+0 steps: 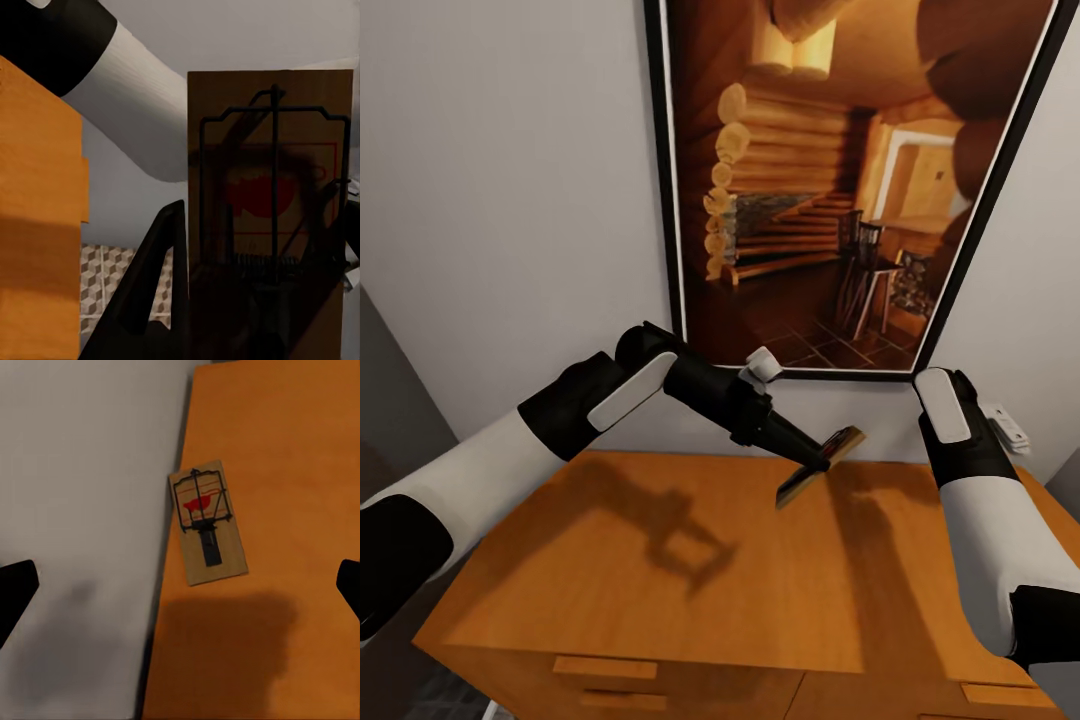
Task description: Take the four mousetraps from the cabinet in the bathroom and place them on the bathroom floor. Make sure all four end up on the same floor surface, and ensure that at least two of them are either under or directly next to the same bathroom sink.
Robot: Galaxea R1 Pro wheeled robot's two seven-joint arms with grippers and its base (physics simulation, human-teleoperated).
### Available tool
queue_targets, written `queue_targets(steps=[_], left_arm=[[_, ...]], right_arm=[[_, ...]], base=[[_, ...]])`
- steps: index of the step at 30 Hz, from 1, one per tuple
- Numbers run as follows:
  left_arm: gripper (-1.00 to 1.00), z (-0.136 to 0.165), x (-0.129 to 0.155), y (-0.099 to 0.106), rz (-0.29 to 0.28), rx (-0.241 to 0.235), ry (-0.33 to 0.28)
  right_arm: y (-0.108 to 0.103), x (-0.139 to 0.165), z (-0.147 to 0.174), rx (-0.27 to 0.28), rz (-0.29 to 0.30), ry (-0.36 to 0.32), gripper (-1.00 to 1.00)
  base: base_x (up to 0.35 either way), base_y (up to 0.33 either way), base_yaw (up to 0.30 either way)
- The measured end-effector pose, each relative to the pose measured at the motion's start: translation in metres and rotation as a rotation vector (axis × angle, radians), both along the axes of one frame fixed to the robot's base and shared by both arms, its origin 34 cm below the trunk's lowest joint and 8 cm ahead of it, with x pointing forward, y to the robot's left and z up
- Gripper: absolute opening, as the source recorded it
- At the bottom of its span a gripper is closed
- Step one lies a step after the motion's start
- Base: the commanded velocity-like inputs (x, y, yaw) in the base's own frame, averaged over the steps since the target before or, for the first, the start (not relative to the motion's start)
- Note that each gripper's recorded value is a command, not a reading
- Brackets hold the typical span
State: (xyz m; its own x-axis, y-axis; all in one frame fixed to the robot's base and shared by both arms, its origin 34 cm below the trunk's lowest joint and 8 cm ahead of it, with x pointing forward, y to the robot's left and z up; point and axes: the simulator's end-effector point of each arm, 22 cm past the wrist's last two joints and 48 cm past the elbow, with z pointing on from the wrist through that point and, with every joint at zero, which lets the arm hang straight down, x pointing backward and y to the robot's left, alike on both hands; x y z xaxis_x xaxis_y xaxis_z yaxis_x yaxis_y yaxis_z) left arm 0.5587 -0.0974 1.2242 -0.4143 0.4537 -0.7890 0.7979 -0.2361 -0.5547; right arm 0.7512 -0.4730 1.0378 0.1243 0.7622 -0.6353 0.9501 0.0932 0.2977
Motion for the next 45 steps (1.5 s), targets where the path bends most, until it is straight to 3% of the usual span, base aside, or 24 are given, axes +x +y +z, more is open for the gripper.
queue_targets(steps=[7, 10, 14, 16, 17, 28, 32, 36, 45], left_arm=[[-1.0, 0.0, -0.001, 0.0, -0.002, -0.001, 0.0], [-1.0, 0.0, -0.001, -0.001, -0.003, -0.002, 0.0], [-1.0, 0.0, -0.001, -0.001, -0.002, -0.001, 0.0], [-1.0, 0.0, -0.001, -0.001, -0.002, -0.001, -0.001], [-1.0, 0.0, -0.001, -0.001, -0.002, -0.001, -0.001], [-1.0, -0.001, -0.002, -0.001, -0.003, 0.002, 0.0], [-1.0, -0.015, -0.008, -0.002, -0.019, 0.037, 0.005], [-1.0, -0.021, -0.012, -0.004, -0.03, 0.052, 0.009], [-1.0, -0.021, -0.015, -0.007, -0.039, 0.053, 0.011]], right_arm=[[0.002, 0.004, -0.005, -0.011, 0.05, 0.029, 1.0], [-0.004, -0.002, -0.007, -0.033, 0.036, 0.061, 1.0], [-0.019, -0.02, -0.003, -0.107, -0.02, 0.13, 1.0], [-0.032, -0.033, 0.006, -0.183, -0.067, 0.173, 1.0], [-0.034, -0.034, 0.007, -0.193, -0.07, 0.178, 1.0], [-0.032, -0.037, -0.007, -0.194, -0.06, 0.225, 1.0], [-0.032, -0.039, -0.015, -0.192, -0.055, 0.25, 1.0], [-0.028, -0.03, -0.024, -0.186, -0.014, 0.241, 1.0], [-0.025, -0.034, -0.06, -0.171, 0.036, 0.322, 1.0]], base=[[0.01, 0.0, 0.0], [0.0, 0.0, 0.0], [0.0, 0.0, 0.0], [0.0, 0.0, 0.0], [0.0, 0.0, 0.0], [0.085, -0.015, 0.0], [0.104, -0.026, 0.0], [0.015, -0.004, 0.0], [0.001, 0.0, 0.0]])
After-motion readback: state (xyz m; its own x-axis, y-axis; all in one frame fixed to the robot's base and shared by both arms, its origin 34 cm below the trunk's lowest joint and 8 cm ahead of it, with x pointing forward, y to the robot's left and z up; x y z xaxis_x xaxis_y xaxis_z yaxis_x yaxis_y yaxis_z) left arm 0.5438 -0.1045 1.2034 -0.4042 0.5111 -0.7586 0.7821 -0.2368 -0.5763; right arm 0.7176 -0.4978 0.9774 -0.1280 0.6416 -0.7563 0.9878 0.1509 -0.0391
